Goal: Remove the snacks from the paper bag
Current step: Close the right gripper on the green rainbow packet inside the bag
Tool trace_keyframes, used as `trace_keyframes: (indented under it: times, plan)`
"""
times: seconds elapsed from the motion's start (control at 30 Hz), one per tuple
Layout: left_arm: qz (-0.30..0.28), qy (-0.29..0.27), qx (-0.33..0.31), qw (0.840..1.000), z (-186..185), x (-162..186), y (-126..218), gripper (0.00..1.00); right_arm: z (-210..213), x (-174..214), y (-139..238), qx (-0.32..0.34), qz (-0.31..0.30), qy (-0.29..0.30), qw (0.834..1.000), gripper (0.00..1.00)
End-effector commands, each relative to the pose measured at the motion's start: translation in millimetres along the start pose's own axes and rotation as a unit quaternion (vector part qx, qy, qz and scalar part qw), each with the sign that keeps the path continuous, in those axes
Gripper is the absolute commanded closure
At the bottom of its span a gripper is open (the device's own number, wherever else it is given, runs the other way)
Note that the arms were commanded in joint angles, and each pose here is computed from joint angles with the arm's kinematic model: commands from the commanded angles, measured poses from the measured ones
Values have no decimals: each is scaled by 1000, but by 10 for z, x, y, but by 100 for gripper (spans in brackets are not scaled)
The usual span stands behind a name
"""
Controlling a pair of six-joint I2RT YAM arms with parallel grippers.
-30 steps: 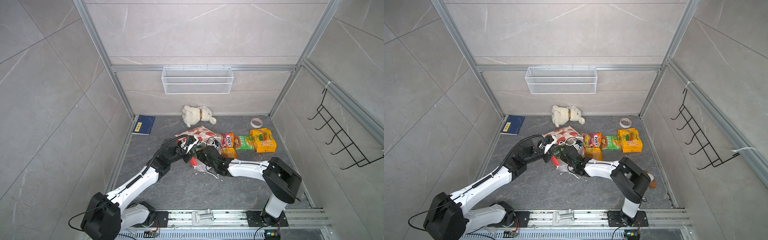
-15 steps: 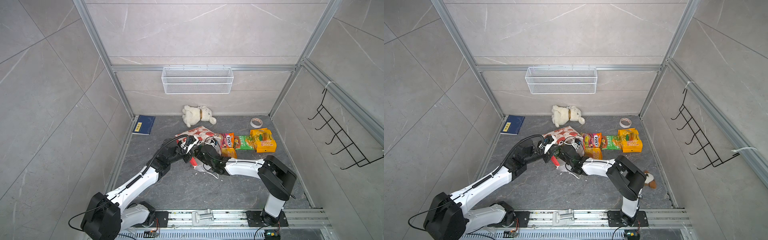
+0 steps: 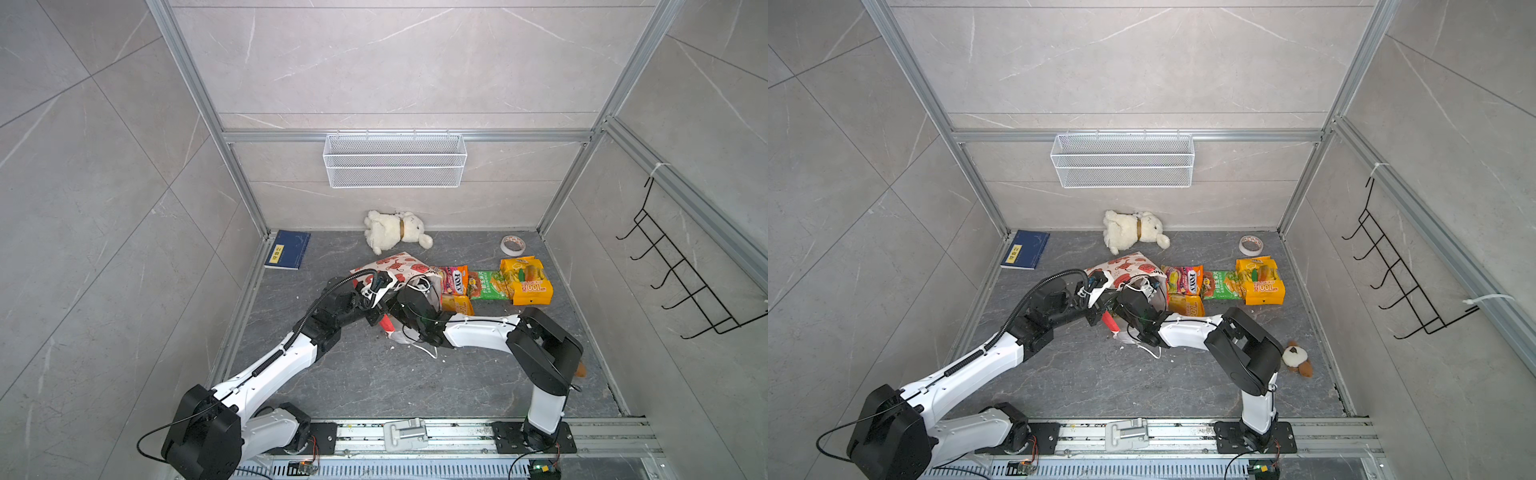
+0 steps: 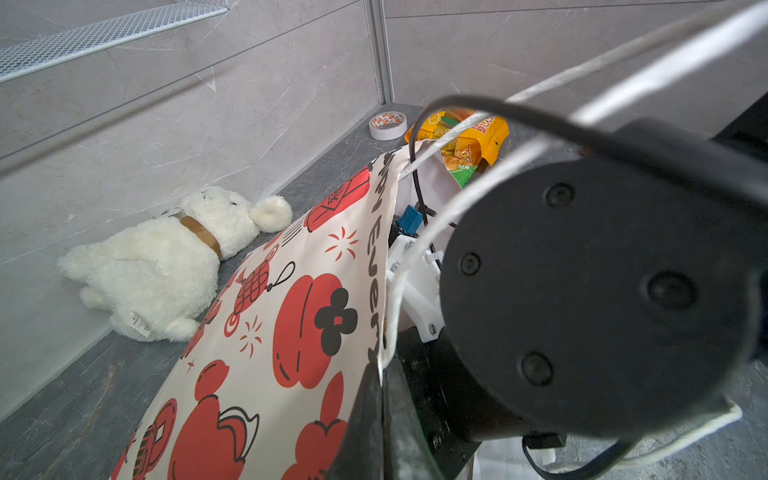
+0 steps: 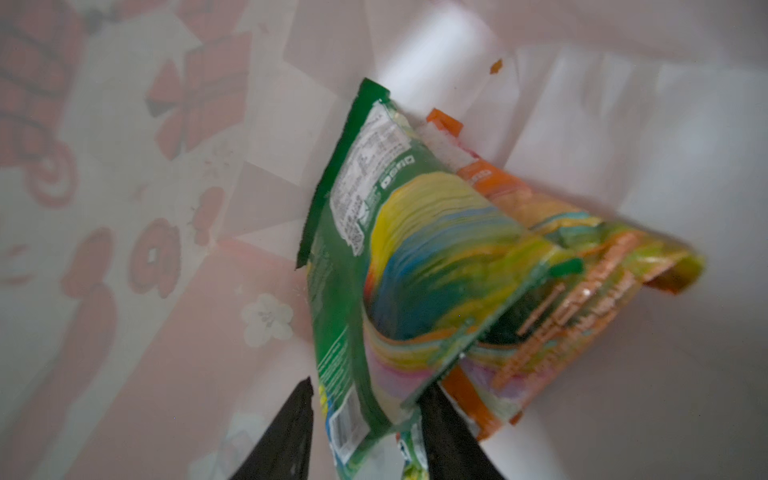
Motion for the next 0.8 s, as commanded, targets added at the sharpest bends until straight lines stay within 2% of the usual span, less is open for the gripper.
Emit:
trace_keyframes:
  times: [0.0, 0.13, 0.2, 0.3, 0.47, 0.6, 0.77]
  plan:
    - [-29, -4, 12, 999, -35, -168, 45, 100, -49, 19, -90, 3, -3, -16, 1000, 54]
    - [-30, -5, 12, 999, -38, -177, 54, 100, -43, 32, -148, 0, 3, -21, 1000, 53]
    - [-30, -4, 12, 999, -38, -175, 53, 100, -42, 23, -174, -2, -3, -19, 1000, 56]
    - [-29, -3, 13, 1000, -38, -166, 49, 100, -39, 5, -197, -2, -8, -17, 1000, 64]
    - [-30, -5, 11, 999, -43, -167, 65, 100, 3, -38, -188, -6, -16, -7, 1000, 84]
    - [-29, -4, 10, 1000, -43, -167, 61, 100, 3, -58, -167, -7, -25, -2, 1000, 95]
    - [-29, -4, 9, 1000, -35, -173, 45, 100, 37, -82, -130, -16, -24, 6, 1000, 100]
Point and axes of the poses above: each gripper's point midway between its finger pads, its own y axis back along the fingers, its own z axis along the line the jaws close on, x = y × z, the point moved 8 cm from there along y, back along the fingers, and after that the axes turned 10 degrees about y, right-handed, at the moved point
